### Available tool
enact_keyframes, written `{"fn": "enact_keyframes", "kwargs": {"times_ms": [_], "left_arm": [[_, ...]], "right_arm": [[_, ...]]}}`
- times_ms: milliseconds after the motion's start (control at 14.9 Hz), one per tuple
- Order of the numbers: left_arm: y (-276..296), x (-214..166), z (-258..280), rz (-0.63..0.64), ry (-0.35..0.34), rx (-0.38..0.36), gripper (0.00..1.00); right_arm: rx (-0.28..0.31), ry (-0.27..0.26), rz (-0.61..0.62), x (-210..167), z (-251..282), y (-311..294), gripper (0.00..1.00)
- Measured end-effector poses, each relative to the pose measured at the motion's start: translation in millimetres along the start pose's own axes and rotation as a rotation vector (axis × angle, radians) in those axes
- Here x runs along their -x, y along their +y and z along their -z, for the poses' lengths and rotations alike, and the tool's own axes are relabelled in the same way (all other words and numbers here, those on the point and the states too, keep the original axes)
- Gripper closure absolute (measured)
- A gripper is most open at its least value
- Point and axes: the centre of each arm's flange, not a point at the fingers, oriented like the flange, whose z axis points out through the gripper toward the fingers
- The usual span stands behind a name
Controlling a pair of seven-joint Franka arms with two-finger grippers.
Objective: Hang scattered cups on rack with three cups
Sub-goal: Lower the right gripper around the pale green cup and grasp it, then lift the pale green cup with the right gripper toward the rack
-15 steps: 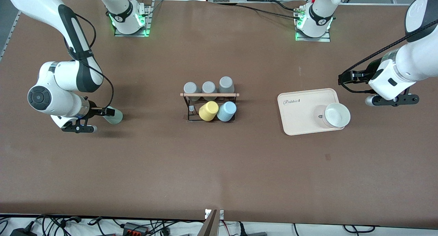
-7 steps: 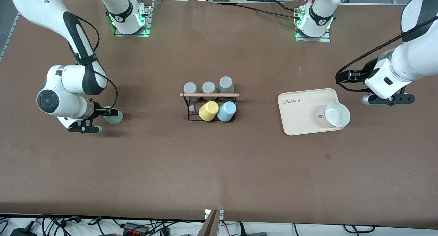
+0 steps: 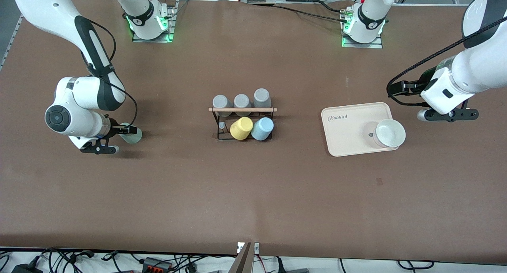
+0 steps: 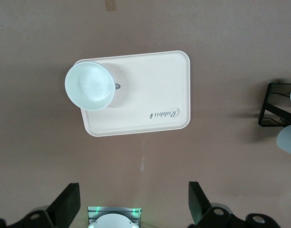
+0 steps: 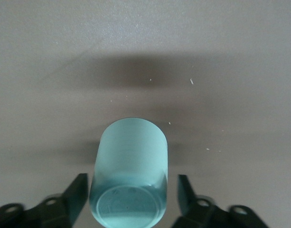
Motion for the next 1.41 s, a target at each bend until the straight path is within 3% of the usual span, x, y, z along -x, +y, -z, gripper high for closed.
{"fn": "enact_keyframes", "kwargs": {"times_ms": [67,401,602,803,937,1405], "left_arm": [[0,0,0,0.0,0.0,0.0,0.0],[0,0,0,-0.001,0.0,0.0,0.0],[0,0,0,-0.001,0.0,0.0,0.0],[0,0,0,-0.002,-0.001,0.0,0.0],[0,0,0,-0.007,-0.001,0.0,0.0],[0,0,0,-0.04,-0.001,0.0,0.0]], "right_arm": [[0.0,0.0,-0.001,0,0,0,0.31],[0.0,-0.016,0.006,-4,12,-3,0.31],[-0.013,-0.026,0.076,-18,80,-48,0.31],[-0.015,0.043,0.155,-18,153,-127,0.31],[-0.013,0.084,0.168,-9,175,-176,0.31],[-0.043,0.161,-0.015,14,195,-297,0.31]]}}
